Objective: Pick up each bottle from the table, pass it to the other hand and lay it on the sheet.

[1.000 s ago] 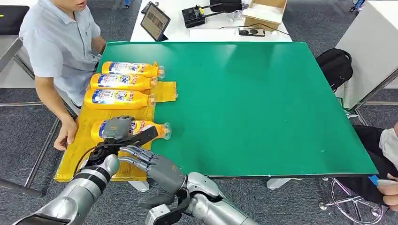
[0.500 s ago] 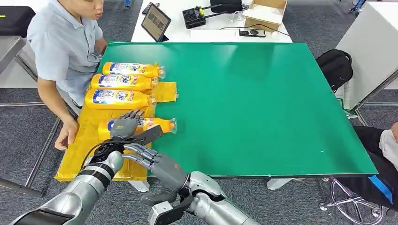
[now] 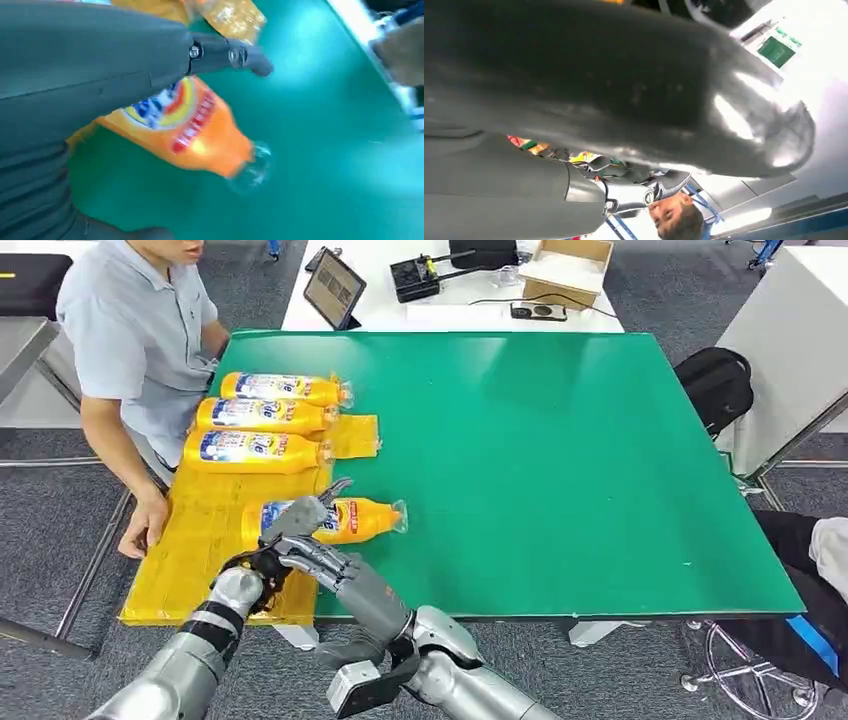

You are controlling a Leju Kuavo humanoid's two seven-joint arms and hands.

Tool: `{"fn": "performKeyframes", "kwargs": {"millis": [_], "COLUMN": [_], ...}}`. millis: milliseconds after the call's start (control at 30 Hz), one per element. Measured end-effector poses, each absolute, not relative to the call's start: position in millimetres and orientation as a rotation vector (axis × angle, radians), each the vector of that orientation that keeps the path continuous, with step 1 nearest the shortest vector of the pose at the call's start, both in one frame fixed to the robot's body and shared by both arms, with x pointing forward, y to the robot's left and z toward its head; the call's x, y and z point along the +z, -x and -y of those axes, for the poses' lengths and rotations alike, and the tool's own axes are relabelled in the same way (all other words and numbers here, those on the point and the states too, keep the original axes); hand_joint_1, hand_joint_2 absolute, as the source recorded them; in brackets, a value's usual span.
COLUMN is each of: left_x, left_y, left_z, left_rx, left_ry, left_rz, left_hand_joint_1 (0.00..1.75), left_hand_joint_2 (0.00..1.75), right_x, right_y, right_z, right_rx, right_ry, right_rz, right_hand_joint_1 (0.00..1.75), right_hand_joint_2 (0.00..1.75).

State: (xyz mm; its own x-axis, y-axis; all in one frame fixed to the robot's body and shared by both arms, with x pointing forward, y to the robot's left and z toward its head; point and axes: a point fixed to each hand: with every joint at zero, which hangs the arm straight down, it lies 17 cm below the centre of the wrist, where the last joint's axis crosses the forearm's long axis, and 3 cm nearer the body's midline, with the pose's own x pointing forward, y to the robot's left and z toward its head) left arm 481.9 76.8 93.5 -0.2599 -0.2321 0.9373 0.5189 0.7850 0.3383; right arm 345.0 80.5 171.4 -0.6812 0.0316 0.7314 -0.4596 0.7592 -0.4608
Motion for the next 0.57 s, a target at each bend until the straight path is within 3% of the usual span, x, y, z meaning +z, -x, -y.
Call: {"fn": "performKeyframes", "kwargs": {"millis": [233, 267, 567], "left_x": [158, 161, 198], "left_y": [-476, -472, -431], "left_z": [-116, -119, -181], "left_rx": [-0.256, -0.238, 0.041], "left_ry": [0.209, 0.198, -0.036], "left_rz": [1.874, 1.885, 2.029], "left_hand_joint_1": [0.0, 0.0, 0.0], "left_hand_joint_2": [1.75, 1.75, 1.75], "right_x": [213, 219, 236], "right_y": [-336, -332, -317], "right_z": [-51, -48, 19], "right_rx": [0.535, 0.509, 0.212], "right_ry": [-0.287, -0.294, -0.188], "right_rz": [2.276, 2.286, 2.292], "right_hand_joint_1": [0.0, 0.0, 0.0], "right_hand_joint_2": [0.0, 1.75, 1.75]}}
